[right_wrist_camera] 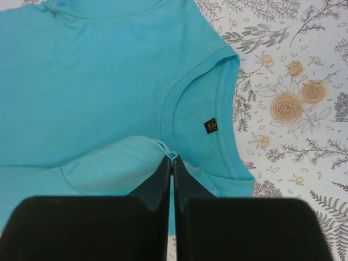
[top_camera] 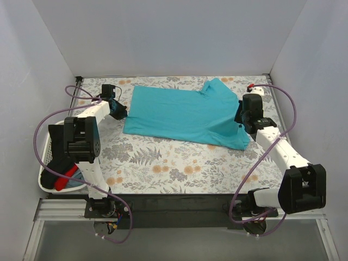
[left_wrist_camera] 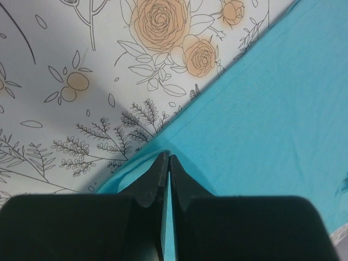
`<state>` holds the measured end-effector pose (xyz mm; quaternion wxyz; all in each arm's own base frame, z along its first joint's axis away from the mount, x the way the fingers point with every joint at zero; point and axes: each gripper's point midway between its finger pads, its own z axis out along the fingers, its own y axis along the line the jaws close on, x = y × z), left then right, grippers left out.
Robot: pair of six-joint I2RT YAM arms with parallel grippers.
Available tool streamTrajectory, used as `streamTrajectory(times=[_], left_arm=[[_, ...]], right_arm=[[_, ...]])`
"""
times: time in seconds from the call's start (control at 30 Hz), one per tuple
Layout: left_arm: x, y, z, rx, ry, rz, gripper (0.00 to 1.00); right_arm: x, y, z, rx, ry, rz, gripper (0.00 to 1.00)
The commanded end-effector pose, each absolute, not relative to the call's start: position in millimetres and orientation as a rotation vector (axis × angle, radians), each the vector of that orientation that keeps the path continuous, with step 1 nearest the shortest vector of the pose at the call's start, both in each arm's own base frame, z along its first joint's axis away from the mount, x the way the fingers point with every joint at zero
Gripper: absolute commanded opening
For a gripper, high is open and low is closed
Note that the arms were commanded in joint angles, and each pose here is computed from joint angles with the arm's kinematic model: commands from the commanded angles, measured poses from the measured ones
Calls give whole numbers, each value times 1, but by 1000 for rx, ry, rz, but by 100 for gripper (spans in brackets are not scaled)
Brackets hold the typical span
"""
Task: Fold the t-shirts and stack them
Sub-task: Fold the tshirt
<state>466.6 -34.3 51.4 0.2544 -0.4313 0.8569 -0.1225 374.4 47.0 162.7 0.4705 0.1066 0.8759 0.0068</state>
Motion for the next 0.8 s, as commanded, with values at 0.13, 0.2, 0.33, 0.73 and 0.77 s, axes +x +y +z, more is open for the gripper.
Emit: streamTrajectory(times=[0.13,0.2,0.33,0.73,0.77], left_arm=[[484,-33,73,-1113,2280,-371,31],[484,-33,80,-1089,2265,-377,49],[471,-31,95,-1078,2251,-371,52],[366,-14,67,-1251,2260,-208,48],[365,-15,66,-1247,2267,-216,45]], right_arm=[[409,47,162,263,2128,46,1],[414,48,155,260,2149,46,19],[423,46,137,260,2237,28,64],[334,28,127,429,2318,15,68],[326,28,121,434,2329,23,60]])
